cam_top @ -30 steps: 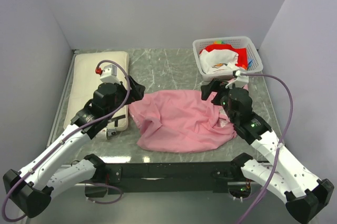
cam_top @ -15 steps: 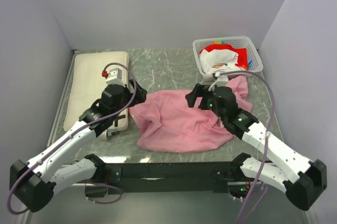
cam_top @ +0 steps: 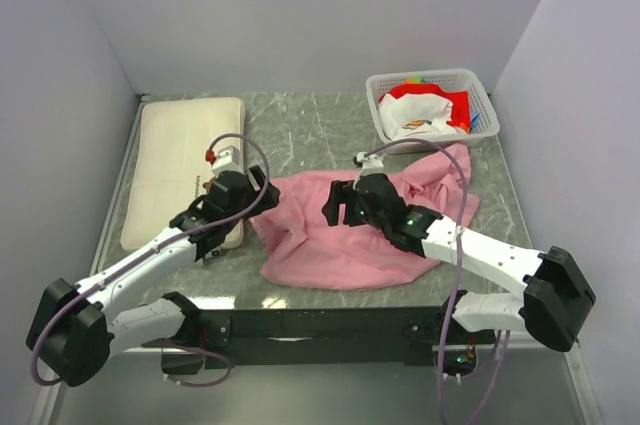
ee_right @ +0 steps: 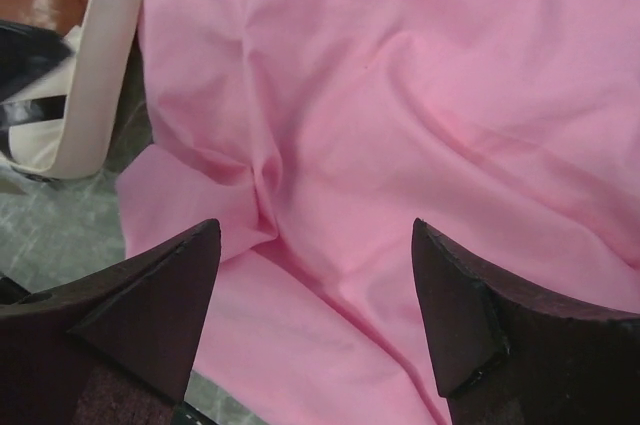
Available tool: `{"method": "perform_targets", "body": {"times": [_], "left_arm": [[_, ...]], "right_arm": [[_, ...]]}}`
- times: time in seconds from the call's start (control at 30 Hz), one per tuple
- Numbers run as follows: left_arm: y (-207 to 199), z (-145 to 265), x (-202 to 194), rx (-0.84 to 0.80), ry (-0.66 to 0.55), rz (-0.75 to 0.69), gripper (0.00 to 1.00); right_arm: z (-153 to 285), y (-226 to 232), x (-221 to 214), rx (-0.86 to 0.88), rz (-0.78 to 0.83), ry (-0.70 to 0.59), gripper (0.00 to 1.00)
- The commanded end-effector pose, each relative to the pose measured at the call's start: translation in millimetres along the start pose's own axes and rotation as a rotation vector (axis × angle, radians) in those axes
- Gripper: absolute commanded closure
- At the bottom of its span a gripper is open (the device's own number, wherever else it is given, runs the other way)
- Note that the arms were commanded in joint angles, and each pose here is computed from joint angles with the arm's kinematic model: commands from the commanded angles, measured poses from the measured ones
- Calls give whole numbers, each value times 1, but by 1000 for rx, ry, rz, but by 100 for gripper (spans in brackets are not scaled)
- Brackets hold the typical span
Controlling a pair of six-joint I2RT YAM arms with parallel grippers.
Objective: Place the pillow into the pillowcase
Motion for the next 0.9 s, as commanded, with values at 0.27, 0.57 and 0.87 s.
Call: {"method": "perform_targets", "body": {"times": [0.27, 0.57, 0.87], "left_arm": [[-25, -14, -64, -150, 151, -22, 30], [-39, -25, -74, -134, 185, -66, 71], [-42, -3, -22, -42, 62, -74, 99]], "right_arm": [[36, -36, 24, -300, -14, -238, 10], [54, -137, 58, -481, -267, -363, 7], [30, -132, 57, -368, -276, -237, 11]]}}
Point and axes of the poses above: each gripper's point midway between its finger pads, its own z axis back along the fingers, its own y axis along the line the jaws close on, x = y × z, the point moved 7 cm from there along z, back along the fingers, and after that the axes turned 12 degrees about -z, right-handed, at the moved point
